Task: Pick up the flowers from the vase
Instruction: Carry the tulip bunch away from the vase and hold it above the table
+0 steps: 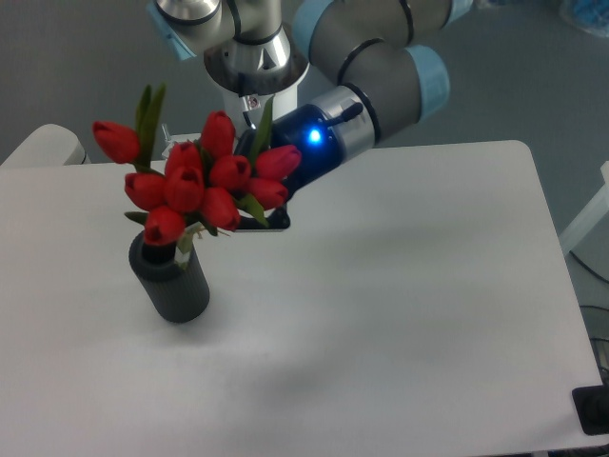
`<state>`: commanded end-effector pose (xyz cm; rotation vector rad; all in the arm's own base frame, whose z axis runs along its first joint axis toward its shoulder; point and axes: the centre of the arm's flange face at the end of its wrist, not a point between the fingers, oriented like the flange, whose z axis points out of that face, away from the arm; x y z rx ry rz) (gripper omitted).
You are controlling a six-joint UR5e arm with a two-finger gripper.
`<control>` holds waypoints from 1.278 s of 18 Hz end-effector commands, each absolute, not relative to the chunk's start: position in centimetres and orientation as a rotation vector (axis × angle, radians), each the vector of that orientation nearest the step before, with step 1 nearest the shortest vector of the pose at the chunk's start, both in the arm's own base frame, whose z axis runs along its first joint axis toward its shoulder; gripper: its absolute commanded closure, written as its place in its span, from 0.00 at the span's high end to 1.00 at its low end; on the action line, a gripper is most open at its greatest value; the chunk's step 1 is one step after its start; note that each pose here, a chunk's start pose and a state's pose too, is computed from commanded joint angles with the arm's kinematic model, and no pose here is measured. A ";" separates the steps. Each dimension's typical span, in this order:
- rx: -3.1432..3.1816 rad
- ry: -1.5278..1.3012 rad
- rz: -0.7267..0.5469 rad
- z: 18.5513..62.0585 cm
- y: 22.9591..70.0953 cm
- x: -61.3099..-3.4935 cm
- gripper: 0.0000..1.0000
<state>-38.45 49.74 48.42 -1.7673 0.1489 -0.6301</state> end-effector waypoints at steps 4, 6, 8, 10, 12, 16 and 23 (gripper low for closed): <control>-2.001 0.168 -0.486 48.1 49.9 -40.3 0.00; -2.106 0.175 -0.418 47.4 49.6 -40.9 0.00; -2.191 0.178 -0.364 46.8 49.3 -41.4 0.00; -2.299 0.178 -0.299 46.1 48.8 -41.8 0.00; -2.413 0.177 -0.228 45.4 48.3 -42.3 0.00; -2.540 0.157 -0.193 43.5 47.6 -42.7 0.00; -2.864 0.171 -0.091 37.2 48.3 -45.6 0.00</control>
